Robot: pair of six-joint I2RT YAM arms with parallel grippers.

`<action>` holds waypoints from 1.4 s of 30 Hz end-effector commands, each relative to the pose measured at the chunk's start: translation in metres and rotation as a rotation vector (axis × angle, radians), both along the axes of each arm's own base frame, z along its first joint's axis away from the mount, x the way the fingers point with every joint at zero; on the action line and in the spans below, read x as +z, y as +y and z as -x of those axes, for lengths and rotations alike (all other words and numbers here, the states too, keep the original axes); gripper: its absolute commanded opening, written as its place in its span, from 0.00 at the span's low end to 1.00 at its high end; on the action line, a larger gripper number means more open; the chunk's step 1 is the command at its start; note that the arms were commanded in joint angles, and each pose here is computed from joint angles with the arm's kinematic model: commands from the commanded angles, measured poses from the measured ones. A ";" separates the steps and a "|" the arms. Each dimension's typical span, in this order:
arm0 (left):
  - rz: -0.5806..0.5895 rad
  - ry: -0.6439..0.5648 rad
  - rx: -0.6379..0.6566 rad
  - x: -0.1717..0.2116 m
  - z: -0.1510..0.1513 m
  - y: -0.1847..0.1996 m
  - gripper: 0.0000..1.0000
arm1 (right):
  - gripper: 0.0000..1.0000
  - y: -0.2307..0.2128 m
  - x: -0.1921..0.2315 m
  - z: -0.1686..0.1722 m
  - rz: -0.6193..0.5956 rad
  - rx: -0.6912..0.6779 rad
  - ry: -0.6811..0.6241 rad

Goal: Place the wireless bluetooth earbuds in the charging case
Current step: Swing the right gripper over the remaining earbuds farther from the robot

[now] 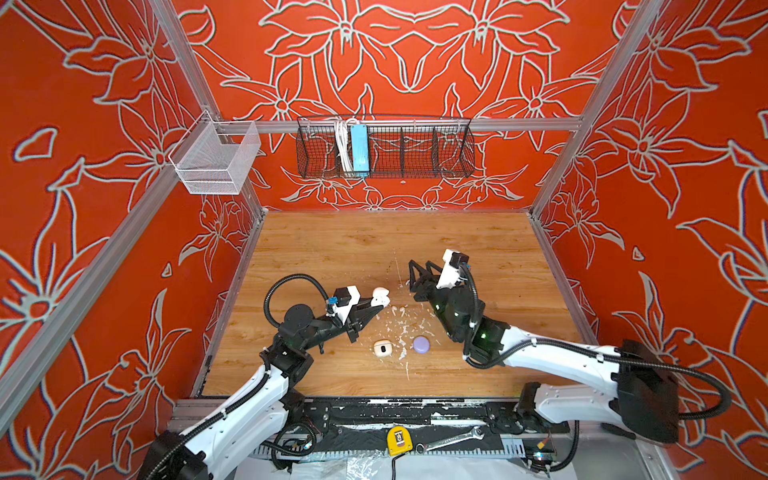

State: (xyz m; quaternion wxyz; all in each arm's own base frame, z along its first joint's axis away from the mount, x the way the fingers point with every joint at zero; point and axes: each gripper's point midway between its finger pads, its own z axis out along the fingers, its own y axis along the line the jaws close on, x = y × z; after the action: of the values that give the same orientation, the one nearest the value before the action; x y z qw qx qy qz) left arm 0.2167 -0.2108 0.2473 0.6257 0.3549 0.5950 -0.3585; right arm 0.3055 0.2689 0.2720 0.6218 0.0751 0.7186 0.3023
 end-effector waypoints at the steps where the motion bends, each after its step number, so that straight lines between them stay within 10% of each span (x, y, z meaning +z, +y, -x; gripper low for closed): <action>1: 0.002 -0.024 0.029 0.007 0.004 0.006 0.00 | 0.58 -0.004 -0.010 -0.013 -0.020 -0.049 0.060; 10: 0.050 -0.112 0.196 0.008 -0.001 0.031 0.14 | 0.60 -0.023 -0.065 -0.060 0.168 -0.114 0.304; 14: 0.008 -0.079 0.142 0.013 0.000 0.022 0.04 | 0.58 -0.027 -0.103 -0.079 0.268 -0.102 0.459; 42: -0.048 -0.008 0.088 0.004 -0.013 0.007 0.00 | 0.56 0.003 -0.214 -0.115 0.216 0.053 0.810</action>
State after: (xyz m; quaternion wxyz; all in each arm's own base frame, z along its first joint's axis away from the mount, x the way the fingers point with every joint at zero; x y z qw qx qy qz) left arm 0.2309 -0.2051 0.2449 0.6211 0.3437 0.6267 -0.3216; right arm 0.4144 0.2599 0.0587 0.2971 0.0943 0.9360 0.1637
